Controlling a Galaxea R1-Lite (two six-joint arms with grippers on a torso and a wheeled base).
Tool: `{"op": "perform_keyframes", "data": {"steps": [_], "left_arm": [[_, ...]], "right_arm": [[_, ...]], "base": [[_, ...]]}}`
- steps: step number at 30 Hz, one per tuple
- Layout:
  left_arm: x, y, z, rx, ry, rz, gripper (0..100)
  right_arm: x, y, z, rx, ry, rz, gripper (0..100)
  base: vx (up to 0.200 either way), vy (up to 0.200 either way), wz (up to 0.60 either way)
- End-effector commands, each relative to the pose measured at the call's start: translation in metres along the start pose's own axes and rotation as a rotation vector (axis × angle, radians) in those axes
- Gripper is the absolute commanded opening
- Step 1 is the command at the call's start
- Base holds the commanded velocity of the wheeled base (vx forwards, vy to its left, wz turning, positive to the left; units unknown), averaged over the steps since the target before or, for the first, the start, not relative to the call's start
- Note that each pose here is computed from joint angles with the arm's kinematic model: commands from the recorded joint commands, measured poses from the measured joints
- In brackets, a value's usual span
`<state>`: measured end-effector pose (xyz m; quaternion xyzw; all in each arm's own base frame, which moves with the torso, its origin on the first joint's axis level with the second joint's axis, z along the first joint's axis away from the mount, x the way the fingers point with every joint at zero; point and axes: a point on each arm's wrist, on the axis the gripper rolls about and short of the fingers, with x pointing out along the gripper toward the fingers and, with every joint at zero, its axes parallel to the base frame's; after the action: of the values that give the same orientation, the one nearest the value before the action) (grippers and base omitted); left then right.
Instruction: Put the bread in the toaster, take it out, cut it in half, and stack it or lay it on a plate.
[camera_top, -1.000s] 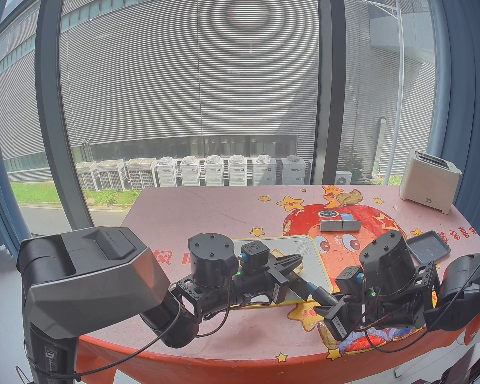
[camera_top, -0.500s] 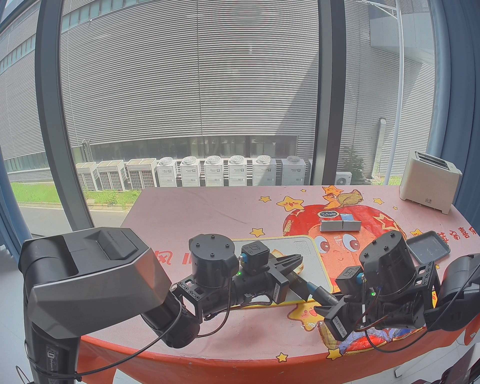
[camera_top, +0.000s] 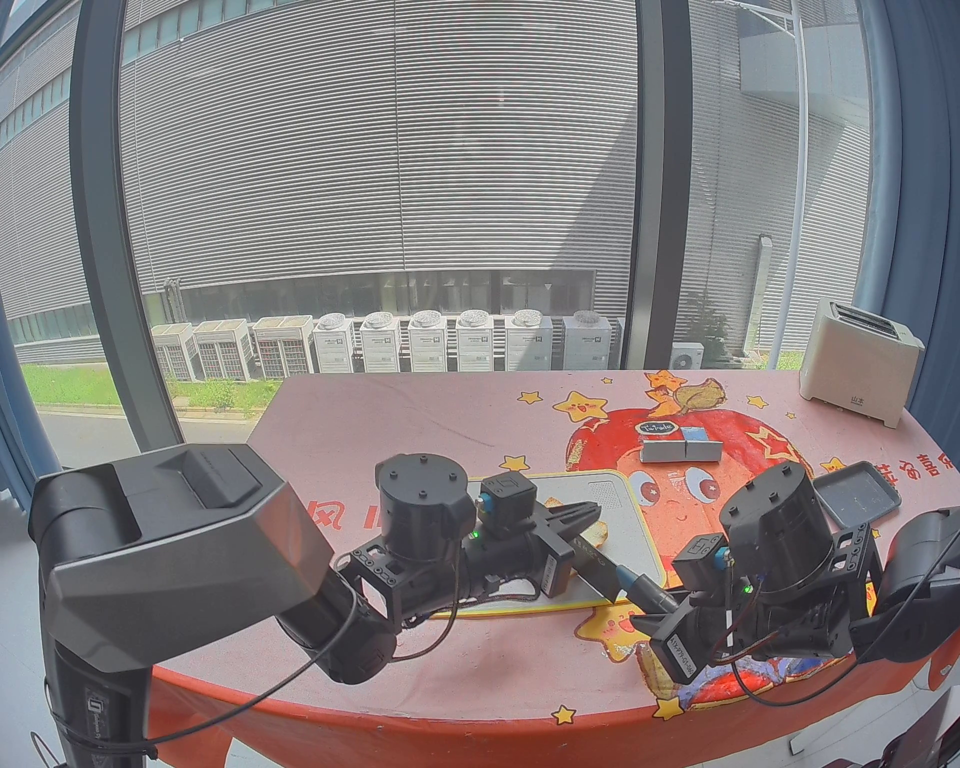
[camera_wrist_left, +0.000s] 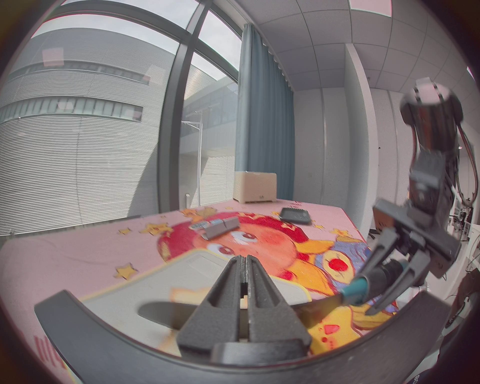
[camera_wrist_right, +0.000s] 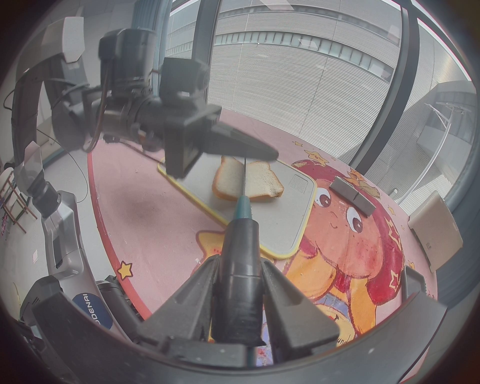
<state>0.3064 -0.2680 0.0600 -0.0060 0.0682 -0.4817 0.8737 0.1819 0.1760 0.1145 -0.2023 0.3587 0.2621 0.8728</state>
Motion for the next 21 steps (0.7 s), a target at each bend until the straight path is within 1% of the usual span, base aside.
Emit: {"op": "perform_keyframes", "data": {"steps": [1, 4, 5, 10, 14, 16, 21], "left_arm": [[-0.008, 0.011, 0.029, 0.027, -0.097, 0.032, 0], [-0.011, 0.022, 0.029, 0.026, -0.097, 0.060, 0], [-0.012, 0.023, 0.029, 0.026, -0.097, 0.061, 0], [-0.015, 0.036, 0.027, 0.022, -0.093, 0.093, 0], [-0.015, 0.037, 0.023, 0.015, -0.076, 0.097, 0], [-0.014, 0.037, 0.016, 0.008, -0.058, 0.096, 0], [-0.010, 0.033, 0.005, 0.007, -0.030, 0.083, 0]], "right_arm": [[-0.001, 0.000, 0.001, 0.001, -0.008, 0.000, 0], [-0.001, 0.000, 0.002, 0.002, -0.013, 0.000, 0], [-0.001, 0.000, 0.002, 0.002, -0.013, 0.000, 0], [-0.002, -0.001, 0.003, 0.004, -0.017, -0.001, 0], [-0.002, -0.001, 0.003, 0.005, -0.017, -0.001, 0], [-0.002, -0.001, 0.003, 0.006, -0.020, -0.002, 0], [-0.002, -0.002, 0.005, 0.011, -0.025, -0.005, 0]], "base": [[0.000, 0.000, 0.00], [0.000, 0.000, 0.00], [0.000, 0.000, 0.00], [0.000, 0.000, 0.00], [0.000, 0.000, 0.00], [0.000, 0.000, 0.00], [0.000, 0.000, 0.00]]}}
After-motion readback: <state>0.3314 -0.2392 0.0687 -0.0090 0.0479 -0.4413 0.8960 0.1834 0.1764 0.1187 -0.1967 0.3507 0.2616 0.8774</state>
